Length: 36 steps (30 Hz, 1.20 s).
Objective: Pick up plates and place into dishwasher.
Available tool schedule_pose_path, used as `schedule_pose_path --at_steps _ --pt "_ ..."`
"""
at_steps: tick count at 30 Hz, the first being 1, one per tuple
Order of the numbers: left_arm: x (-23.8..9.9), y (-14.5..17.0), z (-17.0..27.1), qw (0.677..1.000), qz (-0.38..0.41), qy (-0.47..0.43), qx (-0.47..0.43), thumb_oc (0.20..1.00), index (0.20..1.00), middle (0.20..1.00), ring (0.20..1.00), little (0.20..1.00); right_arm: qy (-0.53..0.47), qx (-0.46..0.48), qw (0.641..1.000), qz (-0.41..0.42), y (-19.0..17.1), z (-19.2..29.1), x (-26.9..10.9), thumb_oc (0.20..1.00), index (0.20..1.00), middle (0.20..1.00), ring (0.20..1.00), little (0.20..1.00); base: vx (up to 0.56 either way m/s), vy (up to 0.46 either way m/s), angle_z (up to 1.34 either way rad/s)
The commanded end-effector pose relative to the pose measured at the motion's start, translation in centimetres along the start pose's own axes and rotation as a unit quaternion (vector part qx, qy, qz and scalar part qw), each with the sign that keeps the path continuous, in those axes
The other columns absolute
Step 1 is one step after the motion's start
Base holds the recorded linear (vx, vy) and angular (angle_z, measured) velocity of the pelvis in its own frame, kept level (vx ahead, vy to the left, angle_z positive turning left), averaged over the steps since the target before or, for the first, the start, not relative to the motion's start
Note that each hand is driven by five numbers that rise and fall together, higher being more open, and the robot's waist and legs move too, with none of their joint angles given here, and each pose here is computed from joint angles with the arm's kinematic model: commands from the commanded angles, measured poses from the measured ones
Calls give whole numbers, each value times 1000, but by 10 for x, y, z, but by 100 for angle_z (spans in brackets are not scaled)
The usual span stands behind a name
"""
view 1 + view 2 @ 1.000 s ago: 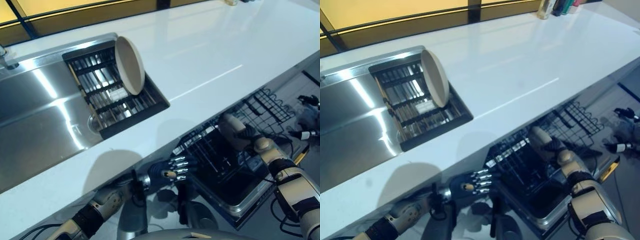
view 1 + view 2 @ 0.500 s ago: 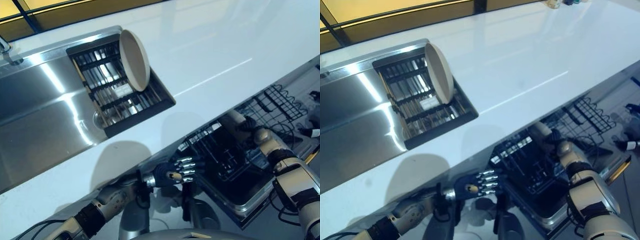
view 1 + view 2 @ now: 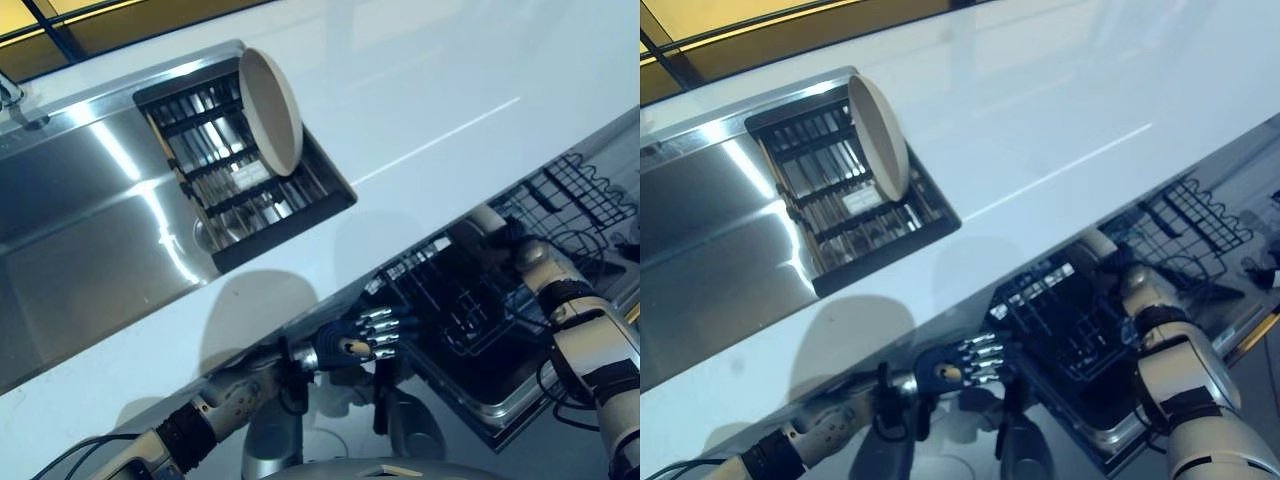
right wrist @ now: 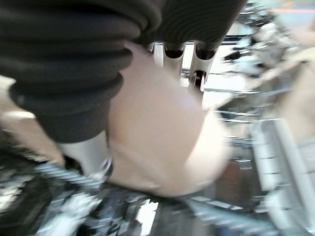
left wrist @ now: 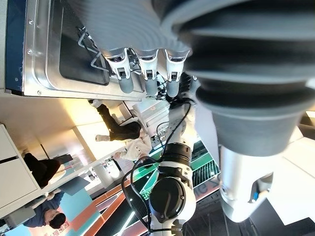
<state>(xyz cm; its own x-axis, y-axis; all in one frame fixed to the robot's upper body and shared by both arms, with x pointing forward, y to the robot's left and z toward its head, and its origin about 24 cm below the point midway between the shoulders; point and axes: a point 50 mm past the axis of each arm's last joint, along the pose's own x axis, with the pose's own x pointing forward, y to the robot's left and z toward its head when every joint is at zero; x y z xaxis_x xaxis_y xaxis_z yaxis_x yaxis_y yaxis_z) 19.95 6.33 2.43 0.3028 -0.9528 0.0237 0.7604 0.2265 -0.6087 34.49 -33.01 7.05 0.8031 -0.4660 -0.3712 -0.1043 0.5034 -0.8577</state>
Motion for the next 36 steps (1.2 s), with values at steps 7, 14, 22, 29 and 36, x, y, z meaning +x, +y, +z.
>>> schedule_pose_path --at_steps 7,14,22,29,36 --pt "10 -24 32 995 -65 -50 51 1000 1000 1000 1000 1000 28 -40 997 -56 -35 -22 -1 1000 1000 1000 1000 1000 0 0 0" --pt "7 -24 28 996 -59 -51 39 1000 1000 1000 1000 1000 32 -6 998 -54 -32 -37 -2 1000 1000 1000 1000 1000 36 13 -1" --pt "2 -22 22 997 -49 -48 27 1000 1000 1000 1000 1000 29 24 998 -53 -26 -51 -5 1000 1000 1000 1000 1000 35 -3 -1" --pt "-3 -20 20 998 -39 -45 22 1000 1000 1000 1000 1000 30 64 996 -58 -23 -62 -7 1000 1000 1000 1000 1000 18 -14 -6" --pt "-7 -18 18 998 -29 -45 22 1000 1000 1000 1000 1000 8 148 986 -71 -24 -64 -9 1000 1000 1000 1000 1000 9 -9 -4"
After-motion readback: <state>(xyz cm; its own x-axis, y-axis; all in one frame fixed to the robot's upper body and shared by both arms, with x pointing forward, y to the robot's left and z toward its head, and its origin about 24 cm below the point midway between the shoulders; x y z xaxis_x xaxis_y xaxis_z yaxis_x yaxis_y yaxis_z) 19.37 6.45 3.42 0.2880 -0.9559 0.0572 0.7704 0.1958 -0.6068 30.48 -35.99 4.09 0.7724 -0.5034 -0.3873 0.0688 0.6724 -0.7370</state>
